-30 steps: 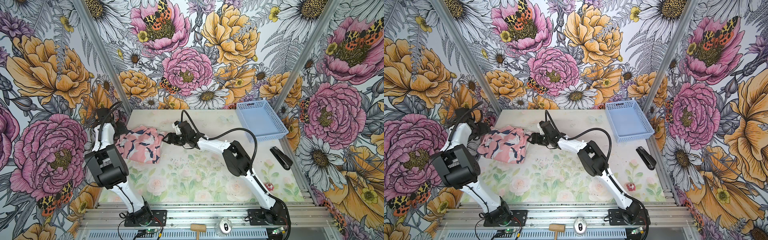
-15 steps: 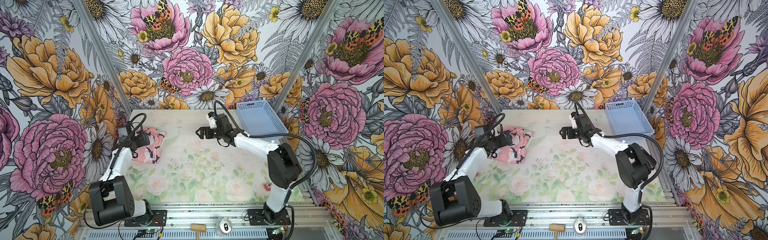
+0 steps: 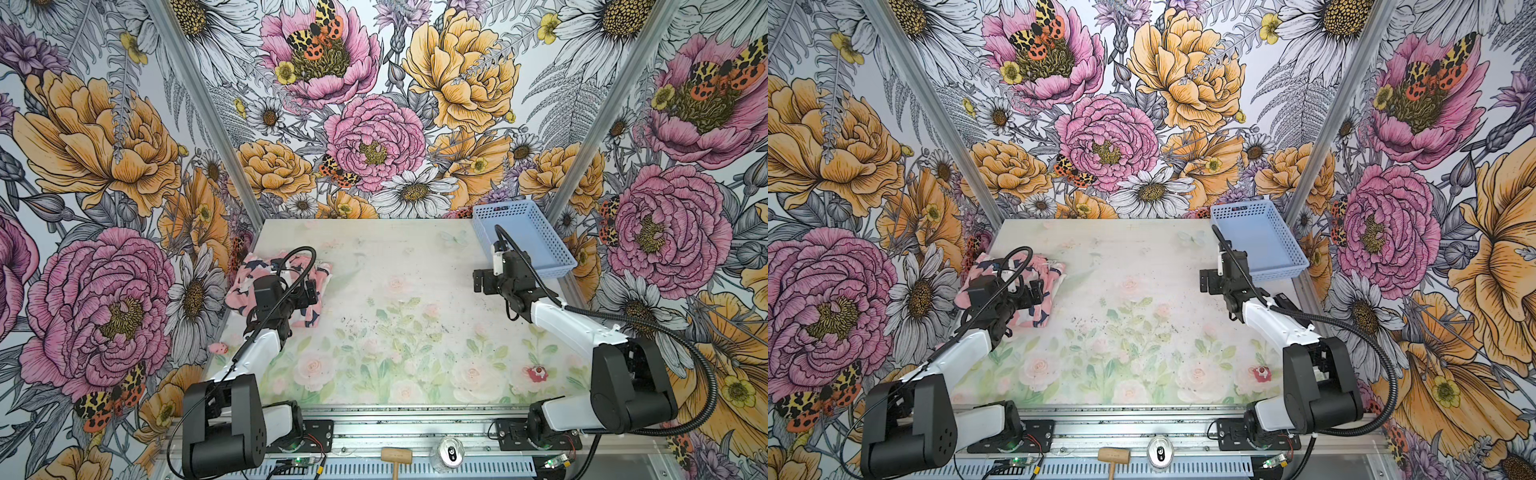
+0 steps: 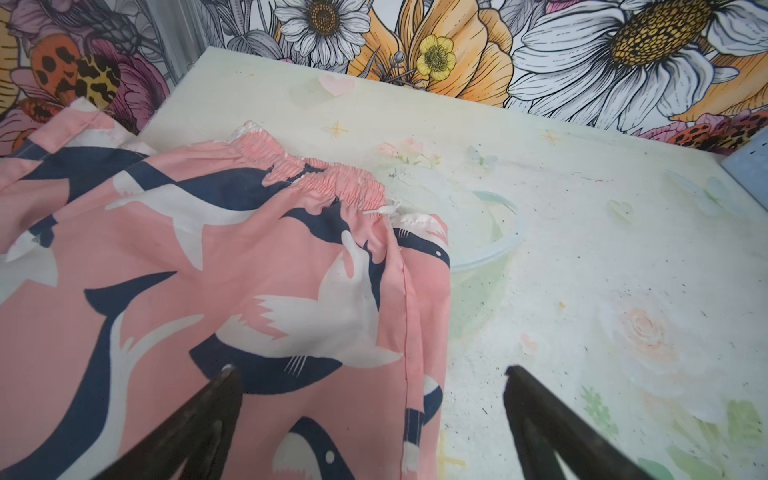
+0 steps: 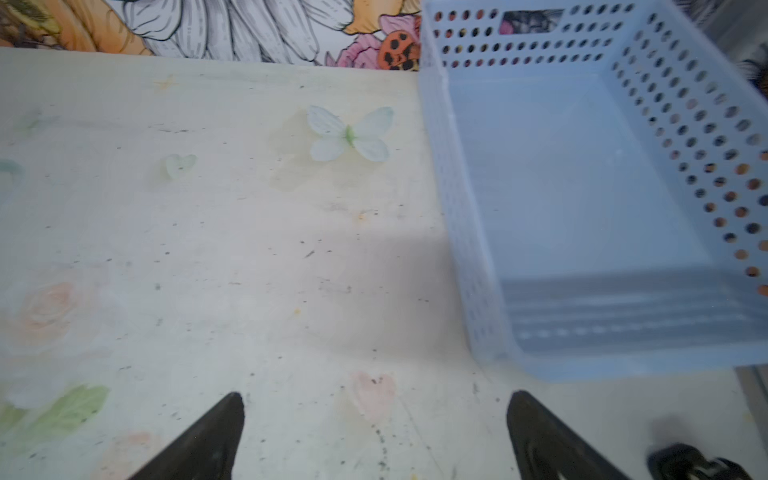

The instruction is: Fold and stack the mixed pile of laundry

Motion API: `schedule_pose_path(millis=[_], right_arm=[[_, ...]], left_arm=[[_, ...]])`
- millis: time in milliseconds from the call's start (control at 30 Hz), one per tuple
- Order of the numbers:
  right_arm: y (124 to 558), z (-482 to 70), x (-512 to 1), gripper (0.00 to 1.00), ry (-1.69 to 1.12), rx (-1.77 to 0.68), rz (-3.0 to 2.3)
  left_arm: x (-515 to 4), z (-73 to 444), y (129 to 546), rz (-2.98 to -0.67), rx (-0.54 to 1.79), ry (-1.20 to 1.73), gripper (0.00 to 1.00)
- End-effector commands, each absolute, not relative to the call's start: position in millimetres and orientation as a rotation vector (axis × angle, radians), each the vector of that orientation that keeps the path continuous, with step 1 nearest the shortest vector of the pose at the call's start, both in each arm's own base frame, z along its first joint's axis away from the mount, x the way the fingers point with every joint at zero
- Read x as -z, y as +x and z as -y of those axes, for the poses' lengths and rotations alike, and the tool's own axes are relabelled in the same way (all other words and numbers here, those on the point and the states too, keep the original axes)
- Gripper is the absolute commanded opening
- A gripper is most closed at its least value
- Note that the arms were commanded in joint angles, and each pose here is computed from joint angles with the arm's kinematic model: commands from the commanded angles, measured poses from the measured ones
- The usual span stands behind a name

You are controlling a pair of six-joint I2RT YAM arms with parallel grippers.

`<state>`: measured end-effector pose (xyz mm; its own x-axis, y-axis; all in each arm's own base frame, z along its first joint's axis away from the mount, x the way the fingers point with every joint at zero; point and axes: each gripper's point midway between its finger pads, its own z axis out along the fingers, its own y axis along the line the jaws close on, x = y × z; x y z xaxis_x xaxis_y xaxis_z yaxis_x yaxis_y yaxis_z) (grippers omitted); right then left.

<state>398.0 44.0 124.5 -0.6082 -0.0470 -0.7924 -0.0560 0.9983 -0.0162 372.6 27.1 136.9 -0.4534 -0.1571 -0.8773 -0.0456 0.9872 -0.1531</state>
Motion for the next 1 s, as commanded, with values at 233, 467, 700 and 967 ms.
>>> schedule_pose_path(millis=[233, 467, 700, 967], right_arm=[[406.4, 12.7, -126.6, 1.00, 0.031, 0.133, -1.919], [399.2, 16.8, -114.0, 1.00, 0.055, 0.113, -1.836], [398.9, 22.9, -113.9, 1.00, 0.098, 0.163, -1.828], [398.7, 23.1, -113.1, 1.00, 0.098, 0.164, -1.832]], left_arm=[[-161.8, -30.3, 390.3, -1.784, 0.055, -0.098, 0.99], [-156.3, -29.9, 394.7, -1.745, 0.089, -0.132, 0.99], [-139.5, -22.2, 404.6, -1.752, 0.065, -0.108, 0.99], [-132.4, -22.6, 405.0, -1.755, 0.039, -0.118, 0.99]])
